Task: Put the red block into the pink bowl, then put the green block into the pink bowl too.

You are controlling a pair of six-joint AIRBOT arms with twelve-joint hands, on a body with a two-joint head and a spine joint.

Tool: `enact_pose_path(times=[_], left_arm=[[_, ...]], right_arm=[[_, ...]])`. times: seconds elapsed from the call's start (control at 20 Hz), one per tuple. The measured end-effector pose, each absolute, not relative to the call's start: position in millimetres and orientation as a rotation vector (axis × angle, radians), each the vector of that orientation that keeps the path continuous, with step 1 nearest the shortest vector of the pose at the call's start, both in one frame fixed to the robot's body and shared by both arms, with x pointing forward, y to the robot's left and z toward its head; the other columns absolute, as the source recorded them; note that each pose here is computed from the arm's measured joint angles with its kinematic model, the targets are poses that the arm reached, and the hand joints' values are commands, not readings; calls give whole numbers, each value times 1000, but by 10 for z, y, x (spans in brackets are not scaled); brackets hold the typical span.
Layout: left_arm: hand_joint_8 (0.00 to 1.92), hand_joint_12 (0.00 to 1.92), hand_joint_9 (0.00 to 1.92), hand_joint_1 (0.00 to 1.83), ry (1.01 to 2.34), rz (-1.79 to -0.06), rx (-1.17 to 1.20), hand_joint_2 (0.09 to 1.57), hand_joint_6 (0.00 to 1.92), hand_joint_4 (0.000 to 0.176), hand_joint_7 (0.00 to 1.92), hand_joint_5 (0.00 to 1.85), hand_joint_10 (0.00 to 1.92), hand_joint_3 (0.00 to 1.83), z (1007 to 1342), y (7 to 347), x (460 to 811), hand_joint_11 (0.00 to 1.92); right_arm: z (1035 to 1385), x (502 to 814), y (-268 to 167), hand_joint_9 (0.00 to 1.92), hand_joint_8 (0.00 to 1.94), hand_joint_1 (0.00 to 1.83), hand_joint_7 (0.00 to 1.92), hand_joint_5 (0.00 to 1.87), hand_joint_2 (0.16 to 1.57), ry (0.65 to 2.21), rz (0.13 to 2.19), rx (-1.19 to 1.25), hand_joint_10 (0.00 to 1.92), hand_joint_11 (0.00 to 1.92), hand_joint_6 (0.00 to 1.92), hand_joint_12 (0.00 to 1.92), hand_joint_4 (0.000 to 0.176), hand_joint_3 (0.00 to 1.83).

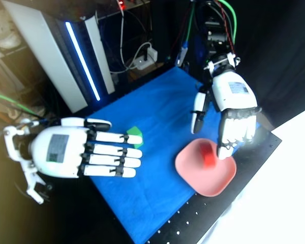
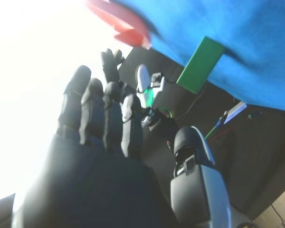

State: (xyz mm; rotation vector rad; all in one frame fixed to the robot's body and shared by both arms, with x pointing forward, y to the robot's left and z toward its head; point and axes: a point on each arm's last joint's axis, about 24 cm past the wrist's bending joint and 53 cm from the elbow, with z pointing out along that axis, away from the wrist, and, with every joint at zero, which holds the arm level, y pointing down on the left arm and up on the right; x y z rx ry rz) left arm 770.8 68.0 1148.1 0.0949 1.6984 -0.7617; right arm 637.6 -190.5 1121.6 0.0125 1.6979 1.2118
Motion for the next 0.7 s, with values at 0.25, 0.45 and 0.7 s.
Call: enact_pose_path(times=[0.25, 0.45, 0.7], left_arm=[[0, 1138, 487, 676, 1613, -722, 187, 955, 0, 126, 486, 380, 29, 0, 11702, 985, 7271, 7], [2, 1013, 315, 819, 1666, -677, 221, 945, 2, 86, 324, 331, 0, 0, 11488, 1380, 6772, 0], [4, 467, 137, 786, 1683, -676, 211, 915, 1, 82, 157, 250, 4, 0, 11470, 1675, 6367, 0]], right_arm=[[11208, 6364, -1894, 185, 1, 287, 267, 357, 1262, 1708, 1235, 29, 1, 0, 1, 551, 111, 0], [11204, 6347, -1877, 262, 2, 535, 341, 428, 1134, 1713, 1240, 19, 6, 0, 2, 890, 78, 0], [11276, 6318, -1751, 271, 4, 708, 354, 419, 1033, 1708, 1264, -51, 6, 0, 0, 770, 80, 0]])
